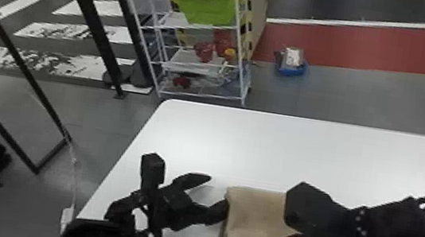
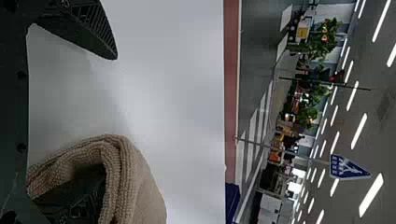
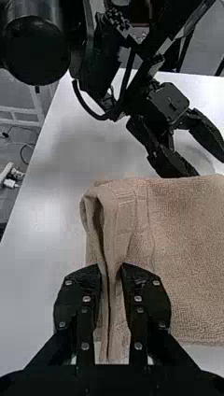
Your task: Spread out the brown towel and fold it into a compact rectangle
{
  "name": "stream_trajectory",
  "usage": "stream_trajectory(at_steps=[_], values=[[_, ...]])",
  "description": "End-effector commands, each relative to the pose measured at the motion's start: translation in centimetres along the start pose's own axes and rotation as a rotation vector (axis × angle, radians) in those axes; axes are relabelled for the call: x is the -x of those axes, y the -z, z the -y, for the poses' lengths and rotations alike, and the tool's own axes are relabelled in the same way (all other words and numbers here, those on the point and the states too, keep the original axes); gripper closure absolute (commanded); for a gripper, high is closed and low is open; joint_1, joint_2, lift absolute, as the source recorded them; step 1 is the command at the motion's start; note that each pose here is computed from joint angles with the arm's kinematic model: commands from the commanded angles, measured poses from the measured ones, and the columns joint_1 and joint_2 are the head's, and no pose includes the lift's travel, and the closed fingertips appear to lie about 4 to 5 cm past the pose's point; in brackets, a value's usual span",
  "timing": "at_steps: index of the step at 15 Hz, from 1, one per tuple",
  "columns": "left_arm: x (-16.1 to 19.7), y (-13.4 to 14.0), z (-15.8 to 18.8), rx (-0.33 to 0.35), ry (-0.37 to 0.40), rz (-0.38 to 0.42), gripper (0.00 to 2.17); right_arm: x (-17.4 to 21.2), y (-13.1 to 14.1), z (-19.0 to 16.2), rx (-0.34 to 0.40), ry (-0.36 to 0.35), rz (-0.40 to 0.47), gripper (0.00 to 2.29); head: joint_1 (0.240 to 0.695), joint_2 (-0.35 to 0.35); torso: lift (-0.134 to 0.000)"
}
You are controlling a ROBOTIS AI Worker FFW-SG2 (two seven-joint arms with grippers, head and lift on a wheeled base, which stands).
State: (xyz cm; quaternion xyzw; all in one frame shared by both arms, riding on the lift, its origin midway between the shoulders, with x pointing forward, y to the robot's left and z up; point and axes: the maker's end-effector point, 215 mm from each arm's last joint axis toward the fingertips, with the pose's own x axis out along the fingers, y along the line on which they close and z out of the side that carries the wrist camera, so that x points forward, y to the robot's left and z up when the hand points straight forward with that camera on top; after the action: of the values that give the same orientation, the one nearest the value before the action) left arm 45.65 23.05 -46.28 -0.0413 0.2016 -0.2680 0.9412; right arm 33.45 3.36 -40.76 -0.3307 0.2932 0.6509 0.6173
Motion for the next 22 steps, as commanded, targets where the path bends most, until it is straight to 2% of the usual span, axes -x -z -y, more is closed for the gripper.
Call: stream_trajectory(at_steps=[1, 4, 5, 7, 9, 10, 14, 17, 22], values=[[0.1, 0.0, 0.1, 0.002, 0.001, 0.001, 0.07, 1.5, -0.5, 0.4, -0.104, -0.035, 0.088, 0.06, 0.695, 0.35, -0.124], [0.1, 0.1, 0.1, 0.002, 0.001, 0.001, 0.07, 4.0, -2.5, 1.5, -0.213, -0.068, 0.253, 0.12, 0.695, 0.35, -0.124], [0.1, 0.1, 0.1, 0.002, 0.001, 0.001, 0.07, 4.2, -2.8, 1.8, -0.228, -0.068, 0.273, 0.25, 0.695, 0.35, -0.124], [0.2, 0.1, 0.2, 0.002, 0.003, -0.001, 0.07, 3.6, -2.1, 1.8, -0.25, -0.074, 0.266, 0.71, 0.695, 0.35, -0.124], [0.1, 0.0, 0.2, 0.001, 0.005, 0.003, 0.07, 2.3, -2.0, 1.5, -0.24, -0.088, 0.252, 1.75, 0.695, 0.35, -0.124], [0.2, 0.1, 0.2, 0.002, 0.003, -0.001, 0.07, 1.5, -1.9, 1.3, -0.214, -0.085, 0.23, 1.84, 0.695, 0.35, -0.124], [0.2, 0.2, 0.3, 0.002, 0.006, -0.001, 0.07, -1.4, -1.7, -0.3, -0.168, -0.121, 0.177, 1.89, 0.695, 0.35, -0.124], [0.3, -0.1, 0.2, -0.001, 0.006, 0.004, 0.07, -3.1, -1.3, -0.8, -0.125, -0.118, 0.125, 1.93, 0.695, 0.35, -0.124], [1.4, -0.7, -0.2, -0.011, 0.0, 0.015, 0.06, -3.2, -0.2, -0.5, -0.129, -0.108, 0.101, 1.93, 0.695, 0.35, -0.124]])
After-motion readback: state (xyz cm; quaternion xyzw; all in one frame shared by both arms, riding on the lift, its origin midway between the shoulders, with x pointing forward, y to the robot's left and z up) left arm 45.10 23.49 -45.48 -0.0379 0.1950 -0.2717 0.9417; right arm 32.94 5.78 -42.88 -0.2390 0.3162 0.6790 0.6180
